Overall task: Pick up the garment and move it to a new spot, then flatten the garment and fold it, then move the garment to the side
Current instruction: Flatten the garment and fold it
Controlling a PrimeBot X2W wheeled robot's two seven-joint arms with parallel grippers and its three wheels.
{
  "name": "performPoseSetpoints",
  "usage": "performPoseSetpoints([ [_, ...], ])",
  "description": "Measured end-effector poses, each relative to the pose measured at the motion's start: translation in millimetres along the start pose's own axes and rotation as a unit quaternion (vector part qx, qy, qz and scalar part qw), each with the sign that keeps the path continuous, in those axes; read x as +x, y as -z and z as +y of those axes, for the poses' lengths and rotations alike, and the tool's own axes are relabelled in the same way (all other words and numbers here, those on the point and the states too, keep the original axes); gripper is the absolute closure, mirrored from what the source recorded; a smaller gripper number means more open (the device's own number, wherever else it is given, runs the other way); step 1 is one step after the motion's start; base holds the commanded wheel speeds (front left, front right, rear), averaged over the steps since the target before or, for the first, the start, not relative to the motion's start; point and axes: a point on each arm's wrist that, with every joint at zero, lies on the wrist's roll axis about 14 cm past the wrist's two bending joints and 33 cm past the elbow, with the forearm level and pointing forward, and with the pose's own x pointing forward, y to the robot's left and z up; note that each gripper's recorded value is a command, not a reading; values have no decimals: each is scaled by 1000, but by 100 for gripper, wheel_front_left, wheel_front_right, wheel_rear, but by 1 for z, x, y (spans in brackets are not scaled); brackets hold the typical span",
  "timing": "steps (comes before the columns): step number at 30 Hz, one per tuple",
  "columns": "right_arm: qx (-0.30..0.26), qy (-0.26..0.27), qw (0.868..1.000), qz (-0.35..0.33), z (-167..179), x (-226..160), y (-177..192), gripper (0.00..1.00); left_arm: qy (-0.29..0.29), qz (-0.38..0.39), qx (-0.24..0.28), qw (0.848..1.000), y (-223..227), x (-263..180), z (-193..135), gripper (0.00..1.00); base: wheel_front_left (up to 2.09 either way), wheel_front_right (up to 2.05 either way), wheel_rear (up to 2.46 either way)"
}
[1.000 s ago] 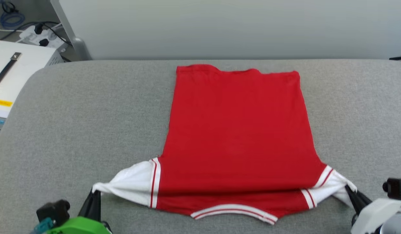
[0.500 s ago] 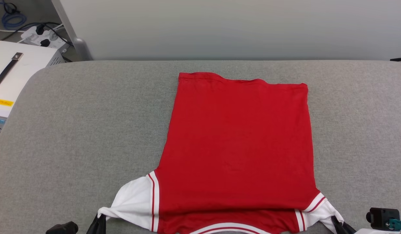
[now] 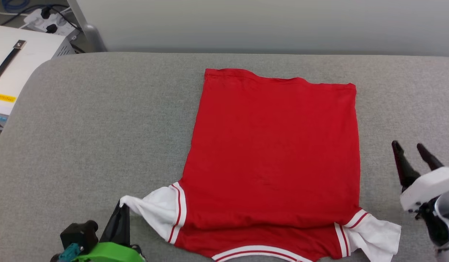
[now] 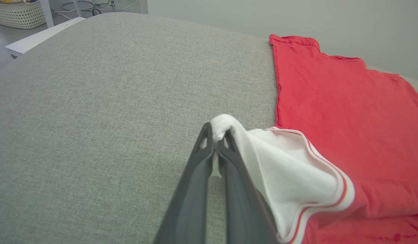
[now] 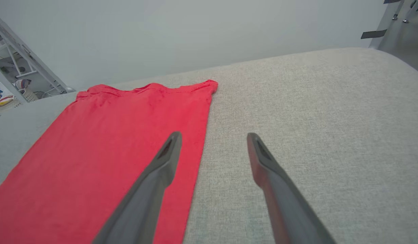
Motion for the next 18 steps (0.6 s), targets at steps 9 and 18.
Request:
performPoseSetpoints([
  [9,-16,-8,997,78,-10,91,-15,0,36,-47,-14,998,-25,29,-30,100,0,0,0],
  [18,-30,-21,976,215,2,164,17,0,40,-59,-23,997,-28,49,-37,100,0,0,0],
])
